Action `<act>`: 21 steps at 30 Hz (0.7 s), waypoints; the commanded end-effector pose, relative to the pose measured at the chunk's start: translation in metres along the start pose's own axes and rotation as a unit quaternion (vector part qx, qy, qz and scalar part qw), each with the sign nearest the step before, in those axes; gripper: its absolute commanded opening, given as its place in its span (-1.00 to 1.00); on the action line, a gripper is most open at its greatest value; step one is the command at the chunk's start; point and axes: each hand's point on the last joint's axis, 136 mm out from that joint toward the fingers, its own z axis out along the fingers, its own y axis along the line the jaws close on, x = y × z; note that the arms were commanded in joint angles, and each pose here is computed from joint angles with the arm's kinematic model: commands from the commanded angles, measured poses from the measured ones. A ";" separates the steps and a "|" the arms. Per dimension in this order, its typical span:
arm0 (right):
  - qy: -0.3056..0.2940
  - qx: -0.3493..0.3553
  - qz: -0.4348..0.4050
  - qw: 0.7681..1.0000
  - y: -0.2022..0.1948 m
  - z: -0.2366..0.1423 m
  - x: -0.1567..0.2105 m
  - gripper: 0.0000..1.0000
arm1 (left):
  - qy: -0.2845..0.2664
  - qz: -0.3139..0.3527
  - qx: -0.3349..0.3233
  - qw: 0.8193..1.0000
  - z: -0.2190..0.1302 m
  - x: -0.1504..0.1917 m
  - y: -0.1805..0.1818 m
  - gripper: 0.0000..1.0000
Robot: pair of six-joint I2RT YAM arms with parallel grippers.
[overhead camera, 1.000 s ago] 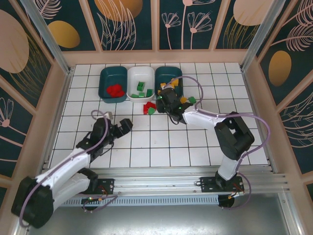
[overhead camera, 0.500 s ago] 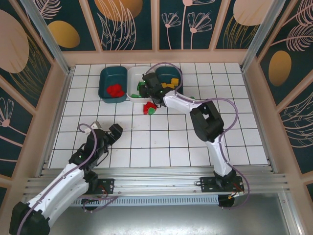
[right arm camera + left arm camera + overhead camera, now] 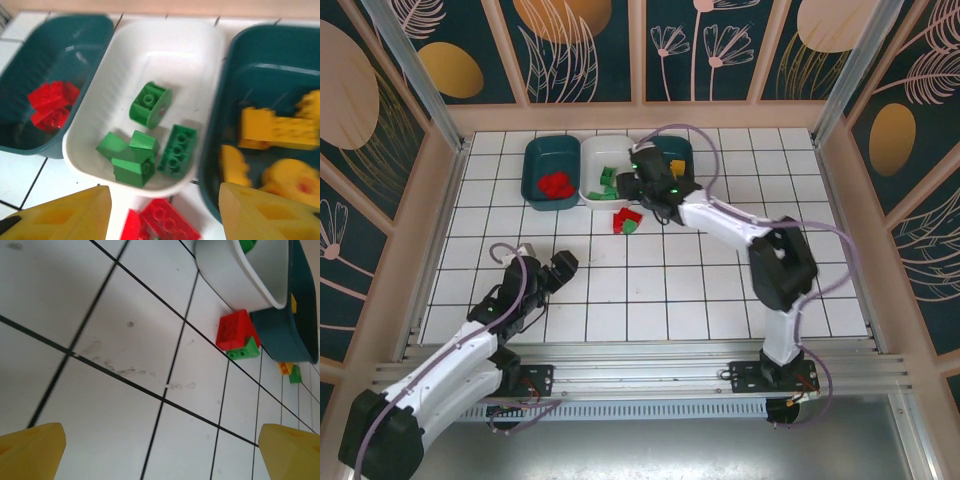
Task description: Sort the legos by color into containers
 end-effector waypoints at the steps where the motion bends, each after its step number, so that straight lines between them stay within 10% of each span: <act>1: -0.040 0.069 0.034 0.996 -0.071 -0.033 -0.010 0.14 | 0.033 0.022 0.079 0.996 0.005 0.004 -0.042 0.97; 11: 0.086 0.120 0.044 0.988 -0.176 -0.034 0.098 0.05 | 0.103 0.049 0.110 0.987 0.034 0.026 -0.074 0.94; 21: 0.062 0.181 0.123 0.974 -0.231 -0.016 0.086 0.04 | 0.107 0.053 0.091 0.989 0.036 0.029 -0.068 0.95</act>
